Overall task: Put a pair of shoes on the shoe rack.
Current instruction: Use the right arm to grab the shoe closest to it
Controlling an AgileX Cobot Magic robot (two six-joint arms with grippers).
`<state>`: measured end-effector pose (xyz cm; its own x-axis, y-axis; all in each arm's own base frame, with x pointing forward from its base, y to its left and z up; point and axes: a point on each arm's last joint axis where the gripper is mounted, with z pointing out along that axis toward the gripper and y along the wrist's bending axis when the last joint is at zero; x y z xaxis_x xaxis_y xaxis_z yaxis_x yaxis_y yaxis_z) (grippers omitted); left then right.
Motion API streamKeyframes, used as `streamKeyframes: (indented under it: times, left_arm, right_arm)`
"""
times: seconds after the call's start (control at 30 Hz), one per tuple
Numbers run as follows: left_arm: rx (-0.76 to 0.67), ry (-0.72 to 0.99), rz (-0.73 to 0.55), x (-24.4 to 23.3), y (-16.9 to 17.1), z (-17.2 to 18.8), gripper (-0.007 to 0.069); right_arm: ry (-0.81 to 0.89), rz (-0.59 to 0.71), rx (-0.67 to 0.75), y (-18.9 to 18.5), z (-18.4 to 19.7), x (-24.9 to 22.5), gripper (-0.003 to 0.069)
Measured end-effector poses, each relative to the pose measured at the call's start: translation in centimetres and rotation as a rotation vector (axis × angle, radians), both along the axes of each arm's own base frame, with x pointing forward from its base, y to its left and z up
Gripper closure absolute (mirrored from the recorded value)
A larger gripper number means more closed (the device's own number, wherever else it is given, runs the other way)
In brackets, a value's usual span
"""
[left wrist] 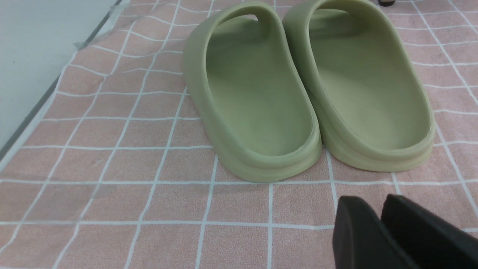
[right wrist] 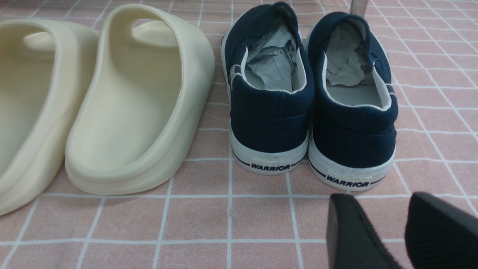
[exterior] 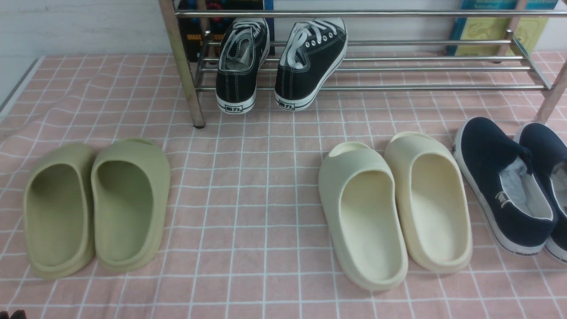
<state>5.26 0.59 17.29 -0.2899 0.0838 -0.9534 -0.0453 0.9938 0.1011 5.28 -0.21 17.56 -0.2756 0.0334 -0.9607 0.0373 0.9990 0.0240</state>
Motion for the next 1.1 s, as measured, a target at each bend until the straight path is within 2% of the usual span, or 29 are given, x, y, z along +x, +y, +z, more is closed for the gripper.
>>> streamKeyframes:
  times: [0.63, 0.8, 0.87, 0.93, 0.97, 1.0, 1.07, 1.1]
  left_arm:
    - [0.0, 0.0, 0.0, 0.0, 0.0, 0.0, 0.0486]
    - [0.0, 0.0, 0.0, 0.0, 0.0, 0.0, 0.048]
    - [0.0, 0.0, 0.0, 0.0, 0.0, 0.0, 0.0479]
    - [0.0, 0.0, 0.0, 0.0, 0.0, 0.0, 0.0477]
    - [0.0, 0.0, 0.0, 0.0, 0.0, 0.0, 0.0477]
    - [0.0, 0.0, 0.0, 0.0, 0.0, 0.0, 0.0475]
    - [0.0, 0.0, 0.0, 0.0, 0.0, 0.0, 0.0475]
    - [0.0, 0.0, 0.0, 0.0, 0.0, 0.0, 0.0474]
  right_arm:
    - [0.0, 0.0, 0.004, 0.0, 0.0, 0.0, 0.0419]
    - [-0.015, 0.006, 0.085, 0.3, 0.1, 0.0, 0.0419]
    - [-0.031, 0.009, 0.19, 0.5, 0.2, 0.1, 0.0419]
    - [-0.047, 0.001, 0.433, 1.0, 0.4, 0.1, 0.0419]
    - [-0.05, -0.002, 0.461, 1.0, 0.4, 0.1, 0.0419]
    - [-0.056, -0.008, 0.633, 1.3, 0.6, 0.2, 0.0419]
    - [-0.056, -0.017, 0.83, 1.6, 0.9, 0.2, 0.0419]
    - [-0.056, -0.018, 0.846, 1.6, 0.9, 0.2, 0.0419]
